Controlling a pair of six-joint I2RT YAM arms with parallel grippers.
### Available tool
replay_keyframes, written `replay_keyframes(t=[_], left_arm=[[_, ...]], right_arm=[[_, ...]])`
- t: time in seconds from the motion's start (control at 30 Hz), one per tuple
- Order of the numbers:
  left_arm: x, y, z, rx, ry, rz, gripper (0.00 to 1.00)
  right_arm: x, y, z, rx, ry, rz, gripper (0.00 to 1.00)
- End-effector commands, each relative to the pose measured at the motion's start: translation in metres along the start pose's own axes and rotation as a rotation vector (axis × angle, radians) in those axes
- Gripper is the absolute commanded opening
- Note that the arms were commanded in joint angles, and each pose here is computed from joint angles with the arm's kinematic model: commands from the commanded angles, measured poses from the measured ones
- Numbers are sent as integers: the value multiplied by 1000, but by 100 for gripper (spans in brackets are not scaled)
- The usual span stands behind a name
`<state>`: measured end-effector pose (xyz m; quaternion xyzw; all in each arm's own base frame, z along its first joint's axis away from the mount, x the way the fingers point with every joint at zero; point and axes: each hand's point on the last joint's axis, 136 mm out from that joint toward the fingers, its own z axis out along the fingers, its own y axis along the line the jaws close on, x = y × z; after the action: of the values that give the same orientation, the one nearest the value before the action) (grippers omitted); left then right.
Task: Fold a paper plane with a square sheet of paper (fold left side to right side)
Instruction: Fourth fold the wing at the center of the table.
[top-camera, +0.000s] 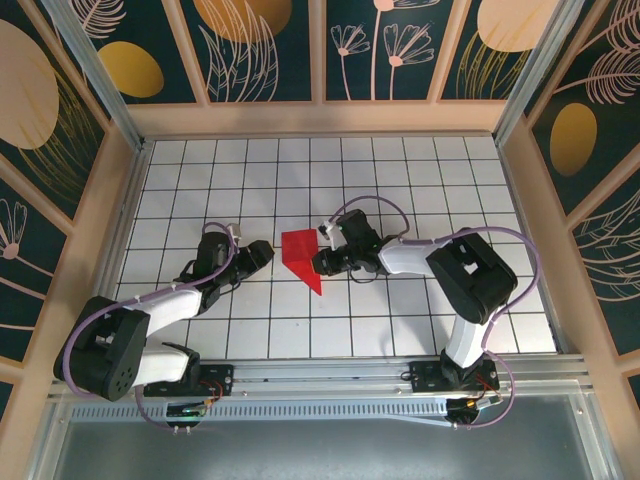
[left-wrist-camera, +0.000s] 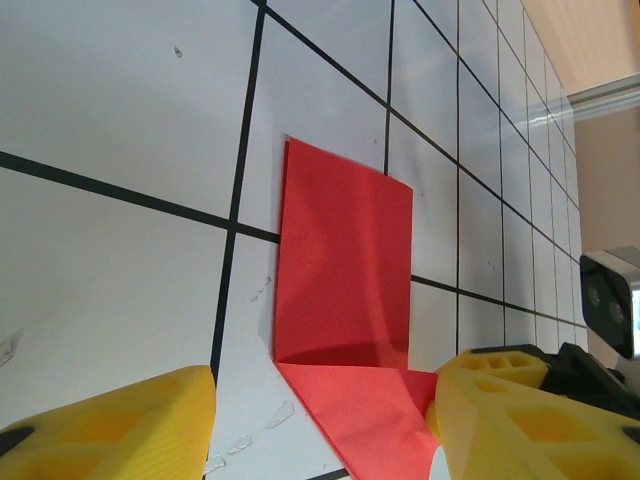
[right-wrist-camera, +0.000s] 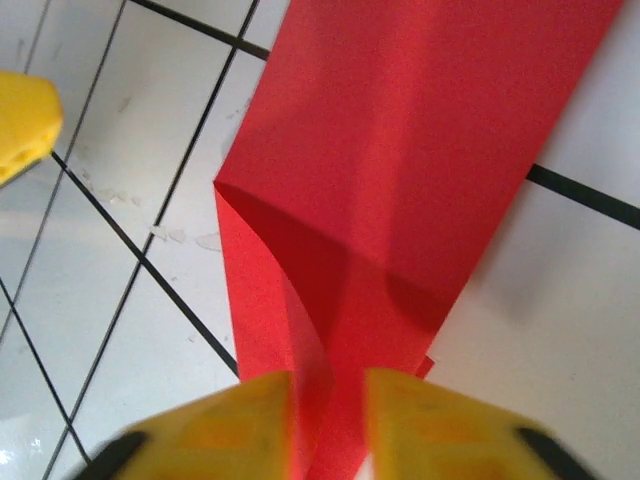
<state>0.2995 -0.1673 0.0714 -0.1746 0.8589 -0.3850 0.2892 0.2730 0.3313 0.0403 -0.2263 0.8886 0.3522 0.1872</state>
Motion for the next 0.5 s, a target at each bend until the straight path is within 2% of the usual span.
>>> replay_keyframes(t=[0.0,0.07,0.47], left_arm=[[-5,-10,-2,39,-16,18,60],[-5,-10,-2,43,-17,12,61],[-7,-27,11,129,15,-36,61]], right_arm=[[-14,12,-5,-24,-48,-27,9],[-17,16,-11,-30,-70,-36,0],[-15,24,-29,-75,-146,-33,0]])
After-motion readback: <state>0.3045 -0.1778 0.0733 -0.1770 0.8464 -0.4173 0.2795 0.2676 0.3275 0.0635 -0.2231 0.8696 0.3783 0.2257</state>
